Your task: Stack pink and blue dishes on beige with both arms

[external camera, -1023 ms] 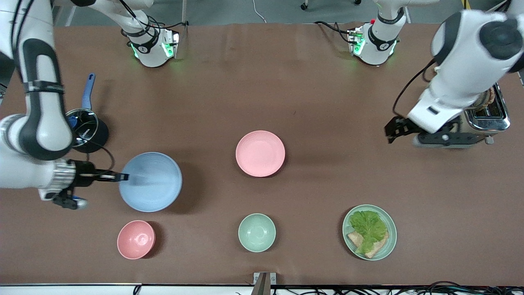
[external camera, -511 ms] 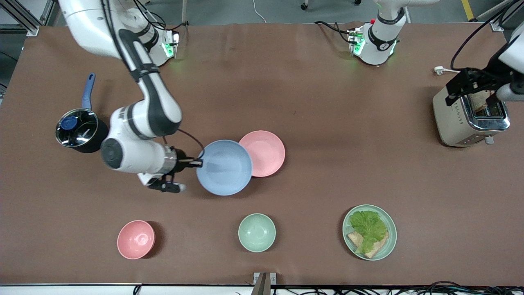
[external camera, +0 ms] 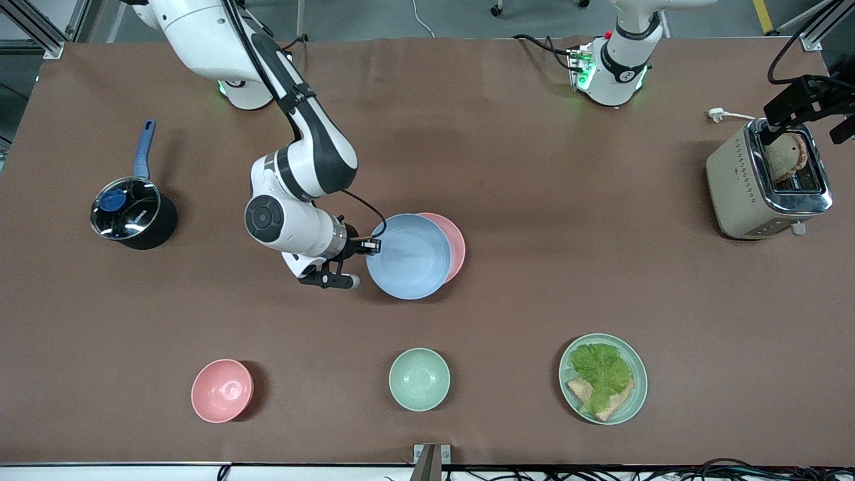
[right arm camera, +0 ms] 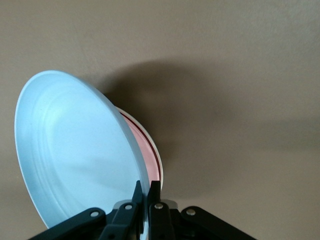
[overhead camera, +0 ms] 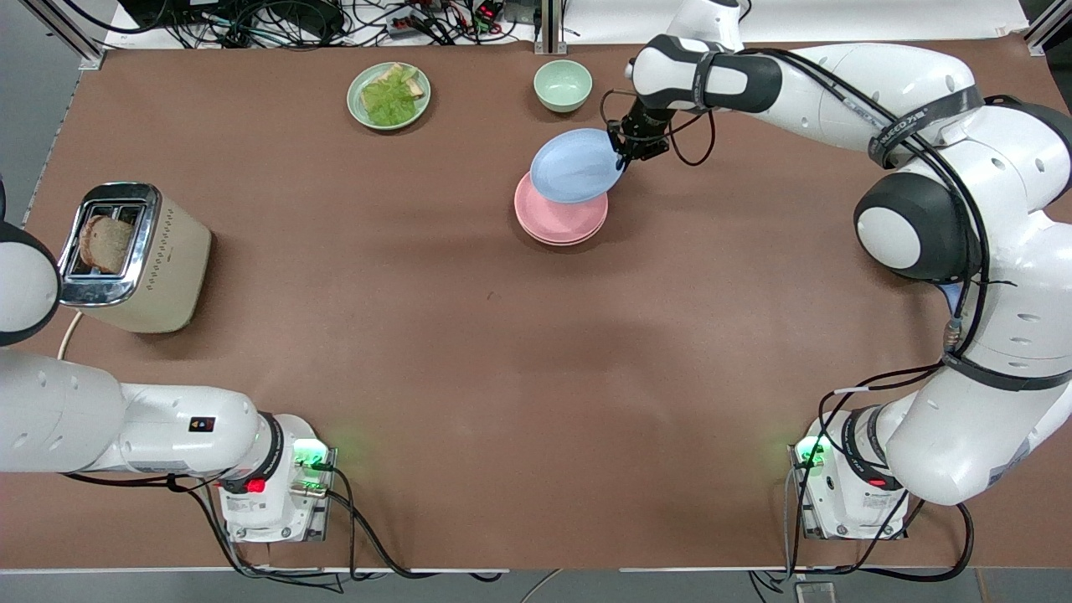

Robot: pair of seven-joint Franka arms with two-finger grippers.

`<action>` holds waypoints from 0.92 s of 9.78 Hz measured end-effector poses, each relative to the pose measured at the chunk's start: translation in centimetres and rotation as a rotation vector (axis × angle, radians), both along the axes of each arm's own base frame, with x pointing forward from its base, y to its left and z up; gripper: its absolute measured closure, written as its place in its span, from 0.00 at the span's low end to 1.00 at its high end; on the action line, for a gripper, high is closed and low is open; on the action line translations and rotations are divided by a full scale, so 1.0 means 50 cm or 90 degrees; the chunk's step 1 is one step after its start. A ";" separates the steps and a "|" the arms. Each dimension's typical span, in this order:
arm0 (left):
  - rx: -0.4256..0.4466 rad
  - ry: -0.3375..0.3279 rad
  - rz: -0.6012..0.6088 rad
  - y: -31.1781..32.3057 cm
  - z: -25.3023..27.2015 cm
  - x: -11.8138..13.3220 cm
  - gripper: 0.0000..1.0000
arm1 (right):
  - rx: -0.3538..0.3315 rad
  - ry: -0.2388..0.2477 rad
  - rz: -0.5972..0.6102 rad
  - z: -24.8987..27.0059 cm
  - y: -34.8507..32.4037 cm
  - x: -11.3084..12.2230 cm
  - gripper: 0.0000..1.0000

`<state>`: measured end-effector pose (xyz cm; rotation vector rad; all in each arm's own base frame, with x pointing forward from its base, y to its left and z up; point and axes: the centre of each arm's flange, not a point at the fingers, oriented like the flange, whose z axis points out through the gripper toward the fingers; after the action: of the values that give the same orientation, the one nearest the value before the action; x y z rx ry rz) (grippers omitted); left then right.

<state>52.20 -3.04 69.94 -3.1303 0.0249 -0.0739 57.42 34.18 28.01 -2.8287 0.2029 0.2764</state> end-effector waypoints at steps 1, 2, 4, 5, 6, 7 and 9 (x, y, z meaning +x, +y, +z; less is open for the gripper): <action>0.000 0.005 0.004 0.001 -0.005 0.003 0.00 | -0.004 -0.003 0.002 -0.018 0.009 -0.016 0.94; 0.000 0.009 0.010 0.001 -0.009 0.003 0.00 | -0.007 -0.008 0.007 -0.035 0.026 -0.036 0.93; 0.000 0.013 0.013 0.000 -0.014 0.005 0.00 | -0.011 -0.015 0.014 -0.055 0.061 -0.072 0.92; 0.000 0.015 0.013 0.000 -0.016 0.006 0.00 | -0.013 -0.014 0.014 -0.058 0.068 -0.079 0.91; -0.005 0.016 0.012 -0.002 -0.018 0.007 0.00 | -0.012 -0.015 0.013 -0.057 0.070 -0.080 0.91; -0.013 0.017 0.011 -0.005 -0.018 0.007 0.00 | -0.012 -0.014 0.012 -0.057 0.073 -0.082 0.91; -0.020 0.019 0.009 -0.008 -0.020 0.007 0.00 | -0.014 -0.014 0.003 -0.053 0.069 -0.079 0.78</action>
<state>52.56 -3.45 68.93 -3.1626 0.0015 -0.0275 53.47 37.63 25.35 -2.8525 0.1955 0.2453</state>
